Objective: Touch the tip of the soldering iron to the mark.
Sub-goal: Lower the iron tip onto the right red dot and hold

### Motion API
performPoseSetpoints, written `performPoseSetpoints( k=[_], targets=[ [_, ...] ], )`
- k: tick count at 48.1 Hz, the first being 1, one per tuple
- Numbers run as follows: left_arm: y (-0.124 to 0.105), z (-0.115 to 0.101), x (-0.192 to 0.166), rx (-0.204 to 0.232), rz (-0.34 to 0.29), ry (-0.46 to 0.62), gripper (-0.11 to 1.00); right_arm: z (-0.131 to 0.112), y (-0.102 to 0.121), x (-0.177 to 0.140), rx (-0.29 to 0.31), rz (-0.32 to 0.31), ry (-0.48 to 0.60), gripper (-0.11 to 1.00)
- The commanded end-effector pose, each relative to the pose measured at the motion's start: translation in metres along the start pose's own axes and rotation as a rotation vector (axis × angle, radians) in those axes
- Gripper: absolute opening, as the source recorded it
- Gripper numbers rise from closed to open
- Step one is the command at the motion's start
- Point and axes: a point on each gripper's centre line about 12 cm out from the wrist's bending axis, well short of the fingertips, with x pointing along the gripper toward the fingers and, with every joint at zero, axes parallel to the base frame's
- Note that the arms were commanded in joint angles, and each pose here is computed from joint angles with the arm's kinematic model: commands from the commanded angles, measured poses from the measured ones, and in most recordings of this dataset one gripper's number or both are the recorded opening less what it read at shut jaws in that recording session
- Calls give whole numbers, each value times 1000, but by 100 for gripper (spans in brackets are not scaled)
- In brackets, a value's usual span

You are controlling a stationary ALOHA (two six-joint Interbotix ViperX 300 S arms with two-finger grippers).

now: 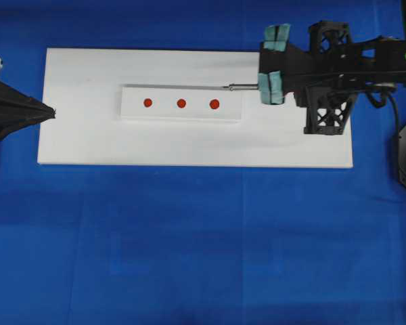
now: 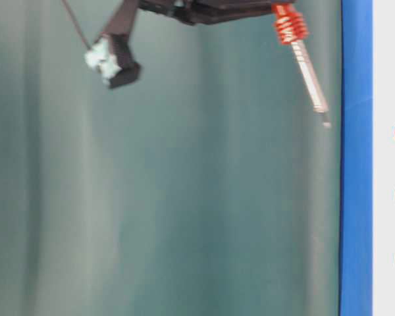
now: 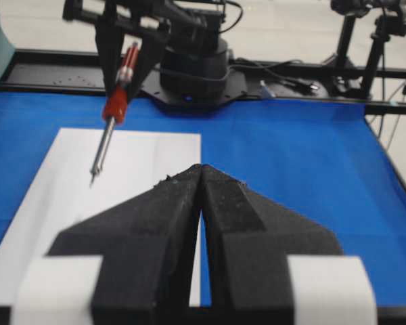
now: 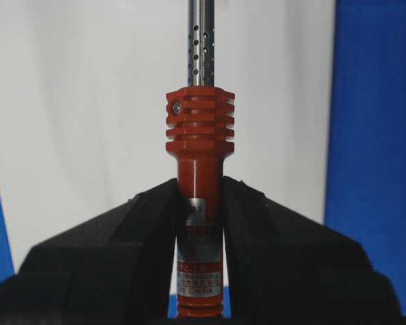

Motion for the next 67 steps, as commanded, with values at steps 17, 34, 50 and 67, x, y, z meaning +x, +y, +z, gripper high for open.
performPoseSetpoints(
  k=[17, 34, 50, 67],
  targets=[
    [-1, 4, 2, 0, -4, -12, 0, 0, 11, 33, -7, 38, -23, 6],
    [-1, 3, 1, 0, -4, -9, 0, -2, 14, 52, -11, 44, -13, 6],
    [-1, 3, 1, 0, -4, -8, 0, -2, 12, 54, -7, 41, -9, 6],
    [-1, 3, 1, 0, -4, -11, 0, -2, 10, 54, -3, 39, -7, 6]
  ],
)
